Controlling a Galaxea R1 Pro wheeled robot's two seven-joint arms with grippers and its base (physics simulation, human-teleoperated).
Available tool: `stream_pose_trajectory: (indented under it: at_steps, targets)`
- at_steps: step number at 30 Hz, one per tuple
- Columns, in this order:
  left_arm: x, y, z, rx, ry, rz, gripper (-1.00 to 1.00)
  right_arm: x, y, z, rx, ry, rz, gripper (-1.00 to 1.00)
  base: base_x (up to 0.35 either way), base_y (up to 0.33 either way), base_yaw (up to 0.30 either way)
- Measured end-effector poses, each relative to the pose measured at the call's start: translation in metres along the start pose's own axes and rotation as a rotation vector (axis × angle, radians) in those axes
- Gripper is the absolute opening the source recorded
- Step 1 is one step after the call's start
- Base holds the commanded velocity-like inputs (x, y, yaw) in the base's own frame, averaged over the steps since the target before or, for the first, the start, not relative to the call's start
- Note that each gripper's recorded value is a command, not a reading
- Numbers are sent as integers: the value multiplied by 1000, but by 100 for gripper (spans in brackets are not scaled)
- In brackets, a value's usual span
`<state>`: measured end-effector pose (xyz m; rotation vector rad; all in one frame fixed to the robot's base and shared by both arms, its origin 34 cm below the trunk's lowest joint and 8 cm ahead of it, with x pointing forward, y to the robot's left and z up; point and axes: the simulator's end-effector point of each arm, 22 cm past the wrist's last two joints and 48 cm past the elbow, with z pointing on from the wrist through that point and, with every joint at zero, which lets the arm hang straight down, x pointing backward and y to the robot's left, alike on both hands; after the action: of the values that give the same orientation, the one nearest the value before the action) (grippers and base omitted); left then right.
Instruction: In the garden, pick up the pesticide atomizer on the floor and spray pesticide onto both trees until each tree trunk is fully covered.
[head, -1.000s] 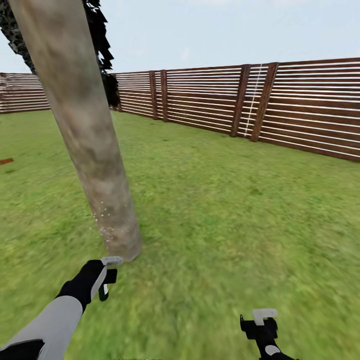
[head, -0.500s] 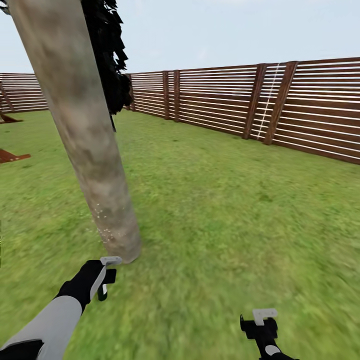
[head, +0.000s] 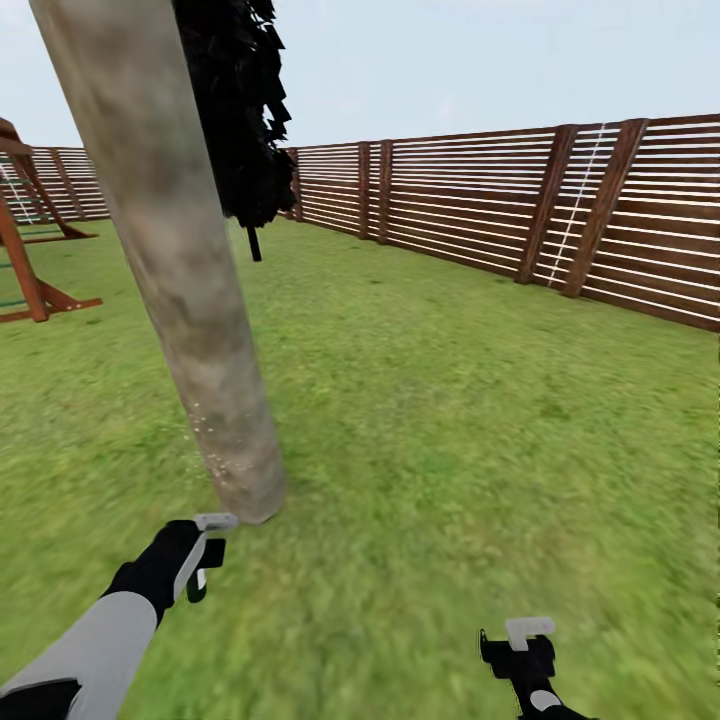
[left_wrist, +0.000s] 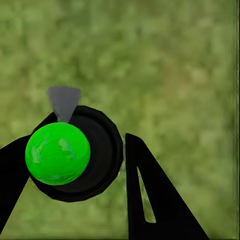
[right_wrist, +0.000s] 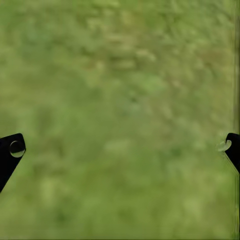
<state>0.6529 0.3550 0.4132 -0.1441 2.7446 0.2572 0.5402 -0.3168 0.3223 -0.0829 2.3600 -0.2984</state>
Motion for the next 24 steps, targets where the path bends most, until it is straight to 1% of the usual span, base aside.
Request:
stream_pose_trajectory:
  at_steps: [7, 10, 13, 15, 17, 19, 21, 22, 23, 24]
  targets:
    - [0, 0, 0, 1, 1, -2, -100, 0, 0, 0, 0, 0, 0, 100, 0, -276, 0]
    - [0, 1, 0, 0, -1, -4, -100, 0, 0, 0, 0, 0, 0, 100, 123, -259, 17]
    - [0, 0, 0, 2, -1, -4, -100, 0, 0, 0, 0, 0, 0, 100, 234, -190, 180]
    - [0, 1, 0, 2, -1, -6, -100, 0, 0, 0, 0, 0, 0, 100, 294, -70, 262]
    - [0, 0, 0, 3, -2, -8, -100, 0, 0, 0, -1, 0, 0, 100, 119, -16, 271]
    - [-1, -8, -1, 21, -3, -20, -100, 0, 0, 0, 0, 0, 0, 100, 15, -2, 274]
    - [-16, -12, -7, 30, -30, -26, -100, 0, 0, 0, 0, 0, 0, 100, 4, -1, 274]
    - [-26, -20, -13, 44, -44, -32, -100, 0, 0, 0, 0, 0, 0, 100, 1, 0, 274]
    - [-35, -32, -20, 66, -47, -33, -100, 0, 0, 0, 0, 0, 0, 100, 0, 0, 273]
    - [-50, -52, -36, 96, -34, -26, -100, 0, 0, 0, 0, 0, 1, 100, 0, 0, 255]
